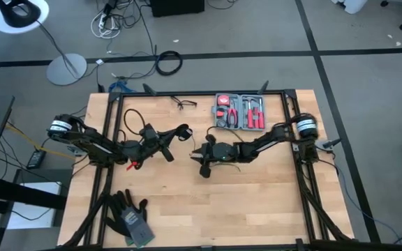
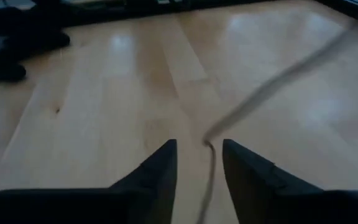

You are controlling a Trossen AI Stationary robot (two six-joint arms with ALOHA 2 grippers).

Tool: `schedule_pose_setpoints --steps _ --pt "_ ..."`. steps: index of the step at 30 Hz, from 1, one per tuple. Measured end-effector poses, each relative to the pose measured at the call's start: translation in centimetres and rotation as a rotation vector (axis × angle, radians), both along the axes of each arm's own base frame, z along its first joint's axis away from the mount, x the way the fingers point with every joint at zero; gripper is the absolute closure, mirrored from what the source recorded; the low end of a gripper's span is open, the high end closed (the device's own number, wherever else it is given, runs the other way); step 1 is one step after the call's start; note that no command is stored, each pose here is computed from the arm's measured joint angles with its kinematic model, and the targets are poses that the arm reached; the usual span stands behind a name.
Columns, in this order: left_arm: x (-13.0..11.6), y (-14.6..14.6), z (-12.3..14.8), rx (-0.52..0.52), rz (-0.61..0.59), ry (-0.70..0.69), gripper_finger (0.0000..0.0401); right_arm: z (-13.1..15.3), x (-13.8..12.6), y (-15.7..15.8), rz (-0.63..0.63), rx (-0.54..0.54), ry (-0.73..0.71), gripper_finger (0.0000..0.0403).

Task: Coil cords
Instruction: Coil the black wire onto the spool

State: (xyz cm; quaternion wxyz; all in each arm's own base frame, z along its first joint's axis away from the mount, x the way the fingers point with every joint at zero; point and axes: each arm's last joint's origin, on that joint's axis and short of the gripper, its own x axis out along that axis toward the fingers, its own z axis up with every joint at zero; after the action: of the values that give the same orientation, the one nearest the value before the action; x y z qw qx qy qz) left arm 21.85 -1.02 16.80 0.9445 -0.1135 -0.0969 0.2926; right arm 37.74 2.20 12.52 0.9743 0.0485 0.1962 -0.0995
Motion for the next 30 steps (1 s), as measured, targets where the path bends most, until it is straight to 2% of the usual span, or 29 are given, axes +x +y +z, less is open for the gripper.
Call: schedule_pose_setpoints --steps 7,10,13,17,23,30 --pt "-0.6 0.0 0.4 0.049 0.01 -0.036 0.0401 3.6 -3.9 -0.2 -0.002 0.001 0.018 0.0243" --pt "-0.6 0.0 0.4 0.06 0.011 -0.028 0.0401 4.3 -5.3 -0.3 -0.063 0.022 -0.011 0.0244" --pt "-0.5 0.0 0.4 0.069 0.011 -0.021 0.0401 4.2 -5.7 0.0 -0.146 -0.006 -0.022 0.0252" --pt "-0.5 0.0 0.4 0.1 0.014 0.001 0.0401 3.9 -4.9 0.7 -0.207 -0.047 -0.033 0.0276" --pt "0.1 -0.1 0.7 0.143 0.024 0.046 0.0401 5.1 -2.4 0.5 -0.232 -0.114 -0.068 0.039" --pt "1.0 -0.2 0.9 0.151 0.024 0.09 0.0401 5.5 -0.2 -1.0 -0.285 -0.19 -0.06 0.04"
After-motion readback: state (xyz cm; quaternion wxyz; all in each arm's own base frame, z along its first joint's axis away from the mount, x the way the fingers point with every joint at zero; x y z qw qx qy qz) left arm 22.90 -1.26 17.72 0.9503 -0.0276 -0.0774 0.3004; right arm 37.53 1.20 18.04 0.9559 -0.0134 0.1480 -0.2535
